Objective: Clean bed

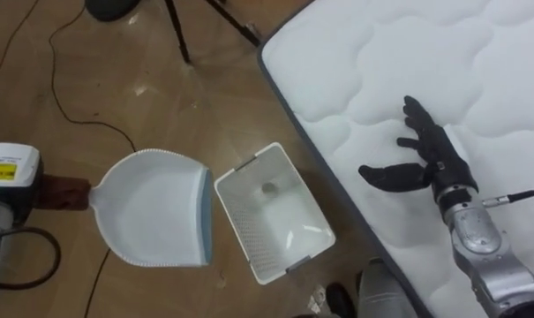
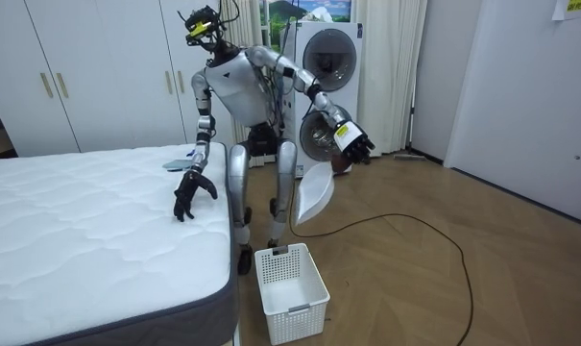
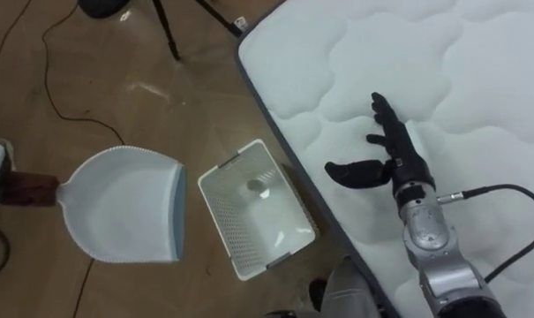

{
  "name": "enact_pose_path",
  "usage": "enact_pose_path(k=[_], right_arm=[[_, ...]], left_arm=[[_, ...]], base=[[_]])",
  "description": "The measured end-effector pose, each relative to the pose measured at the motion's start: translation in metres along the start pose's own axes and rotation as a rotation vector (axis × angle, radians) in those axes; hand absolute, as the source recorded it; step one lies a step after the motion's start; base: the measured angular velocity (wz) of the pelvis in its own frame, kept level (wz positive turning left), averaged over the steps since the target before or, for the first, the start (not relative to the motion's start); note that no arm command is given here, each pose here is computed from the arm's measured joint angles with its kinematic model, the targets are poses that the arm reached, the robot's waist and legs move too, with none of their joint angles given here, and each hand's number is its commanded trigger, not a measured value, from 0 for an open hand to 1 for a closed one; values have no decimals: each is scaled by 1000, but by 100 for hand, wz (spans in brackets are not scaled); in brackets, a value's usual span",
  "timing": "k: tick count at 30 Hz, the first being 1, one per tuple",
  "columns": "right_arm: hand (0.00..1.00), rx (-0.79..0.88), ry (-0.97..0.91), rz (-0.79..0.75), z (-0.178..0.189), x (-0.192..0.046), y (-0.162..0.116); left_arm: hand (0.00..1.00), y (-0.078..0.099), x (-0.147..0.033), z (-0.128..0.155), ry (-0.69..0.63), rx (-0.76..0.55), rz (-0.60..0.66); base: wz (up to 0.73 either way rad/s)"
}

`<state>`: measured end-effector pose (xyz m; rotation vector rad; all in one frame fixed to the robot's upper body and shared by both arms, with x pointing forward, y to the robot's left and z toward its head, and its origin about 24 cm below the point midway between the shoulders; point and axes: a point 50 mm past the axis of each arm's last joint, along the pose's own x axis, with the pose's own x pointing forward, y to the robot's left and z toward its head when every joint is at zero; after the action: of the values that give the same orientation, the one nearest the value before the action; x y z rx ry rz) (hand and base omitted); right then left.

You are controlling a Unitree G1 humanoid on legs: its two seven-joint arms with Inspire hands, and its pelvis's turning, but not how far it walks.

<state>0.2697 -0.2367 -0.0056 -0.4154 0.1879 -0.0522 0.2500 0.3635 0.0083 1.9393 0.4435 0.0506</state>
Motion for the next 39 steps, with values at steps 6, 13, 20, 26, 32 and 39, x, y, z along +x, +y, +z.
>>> enact_pose_path(k=[6, 13, 20, 26, 32, 39], right_arm=[[0, 0, 6, -15, -4, -3, -1], [0, 0, 81, 0, -24, -17, 1], [0, 49, 235, 4, -53, -37, 10], [0, 85, 273, 8, -60, -47, 17], [0, 128, 315, -15, -70, -64, 15], [0, 143, 306, -17, -66, -68, 11]], left_arm=[[100, 0, -1, 1, -5, -10, 7], [100, 13, 3, 16, -49, -95, 101], [100, 14, -13, 46, -112, -258, 219], [100, 38, -13, 68, -192, -334, 337], [100, 53, -24, 81, -267, -407, 423], [100, 46, -31, 73, -213, -466, 423]], base=[[10], [-2], [-24], [-17], [-50], [-95]])
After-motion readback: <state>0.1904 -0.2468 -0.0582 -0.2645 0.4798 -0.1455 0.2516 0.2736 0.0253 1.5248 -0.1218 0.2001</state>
